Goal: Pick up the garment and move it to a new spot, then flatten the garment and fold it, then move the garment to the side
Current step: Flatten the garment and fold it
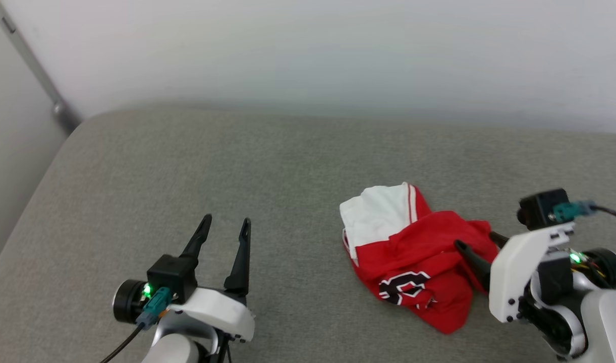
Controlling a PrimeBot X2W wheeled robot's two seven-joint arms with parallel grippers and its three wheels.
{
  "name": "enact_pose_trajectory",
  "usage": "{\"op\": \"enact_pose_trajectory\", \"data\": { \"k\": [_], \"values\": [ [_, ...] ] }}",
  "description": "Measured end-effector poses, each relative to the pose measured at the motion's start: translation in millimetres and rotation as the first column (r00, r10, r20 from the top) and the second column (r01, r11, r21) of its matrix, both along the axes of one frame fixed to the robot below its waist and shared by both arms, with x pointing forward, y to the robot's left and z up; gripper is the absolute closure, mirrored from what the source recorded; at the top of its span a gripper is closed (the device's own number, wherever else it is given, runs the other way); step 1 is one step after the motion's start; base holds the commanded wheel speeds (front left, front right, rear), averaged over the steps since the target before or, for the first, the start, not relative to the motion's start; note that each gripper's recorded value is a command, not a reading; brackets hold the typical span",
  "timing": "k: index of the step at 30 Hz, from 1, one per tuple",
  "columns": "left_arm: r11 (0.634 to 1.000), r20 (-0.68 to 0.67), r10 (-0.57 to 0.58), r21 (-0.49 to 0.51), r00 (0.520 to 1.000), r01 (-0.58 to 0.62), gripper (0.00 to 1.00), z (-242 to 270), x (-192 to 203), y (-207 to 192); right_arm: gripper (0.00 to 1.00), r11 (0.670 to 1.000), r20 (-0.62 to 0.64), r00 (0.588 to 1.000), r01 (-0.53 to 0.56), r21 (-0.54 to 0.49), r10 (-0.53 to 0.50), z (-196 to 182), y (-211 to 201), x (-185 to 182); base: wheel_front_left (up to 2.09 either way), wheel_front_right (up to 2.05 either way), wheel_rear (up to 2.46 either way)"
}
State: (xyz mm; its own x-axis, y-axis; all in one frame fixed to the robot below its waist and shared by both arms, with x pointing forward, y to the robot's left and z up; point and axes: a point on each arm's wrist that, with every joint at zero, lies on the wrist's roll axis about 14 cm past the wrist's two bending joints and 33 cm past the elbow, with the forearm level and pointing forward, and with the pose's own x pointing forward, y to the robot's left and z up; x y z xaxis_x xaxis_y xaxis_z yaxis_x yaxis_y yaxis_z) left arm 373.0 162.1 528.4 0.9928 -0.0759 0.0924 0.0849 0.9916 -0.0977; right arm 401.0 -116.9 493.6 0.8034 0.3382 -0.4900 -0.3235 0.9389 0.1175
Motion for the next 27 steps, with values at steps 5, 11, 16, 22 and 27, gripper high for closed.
{"op": "enact_pose_trajectory", "data": {
  "k": [5,11,16,22,27],
  "values": [
    [1.0,-0.003,0.011,-0.008,1.0,-0.011,0.0,-3.1,7.6,3.0,0.0,0.98,-0.138,0.975,-0.187,-0.066,0.177,-11.6,39.6,9.9,0.0,0.0,0.0],
    [0.999,-0.029,0.047,-0.017,0.998,-0.048,0.0,-12.9,11.7,13.5,0.0,0.919,-0.295,0.904,-0.363,-0.152,0.308,-46.2,66.8,7.5,0.0,0.0,0.0],
    [0.997,-0.05,0.073,-0.02,0.996,-0.074,0.0,-19.8,9.8,20.1,0.0,0.892,-0.394,0.86,-0.417,-0.174,0.325,-71.4,66.3,0.4,0.0,0.0,0.0],
    [0.997,-0.042,0.078,-0.02,0.996,-0.079,0.0,-17.9,11.6,21.7,1.0,0.902,-0.375,0.873,-0.396,-0.174,0.311,-67.1,60.2,6.5,0.0,0.0,0.0],
    [0.998,-0.028,0.063,-0.018,0.998,-0.063,0.0,-14.3,13.3,17.4,1.0,0.929,-0.24,0.927,-0.332,-0.163,0.288,-34.4,53.1,22.4,0.0,0.0,0.0]
  ]
}}
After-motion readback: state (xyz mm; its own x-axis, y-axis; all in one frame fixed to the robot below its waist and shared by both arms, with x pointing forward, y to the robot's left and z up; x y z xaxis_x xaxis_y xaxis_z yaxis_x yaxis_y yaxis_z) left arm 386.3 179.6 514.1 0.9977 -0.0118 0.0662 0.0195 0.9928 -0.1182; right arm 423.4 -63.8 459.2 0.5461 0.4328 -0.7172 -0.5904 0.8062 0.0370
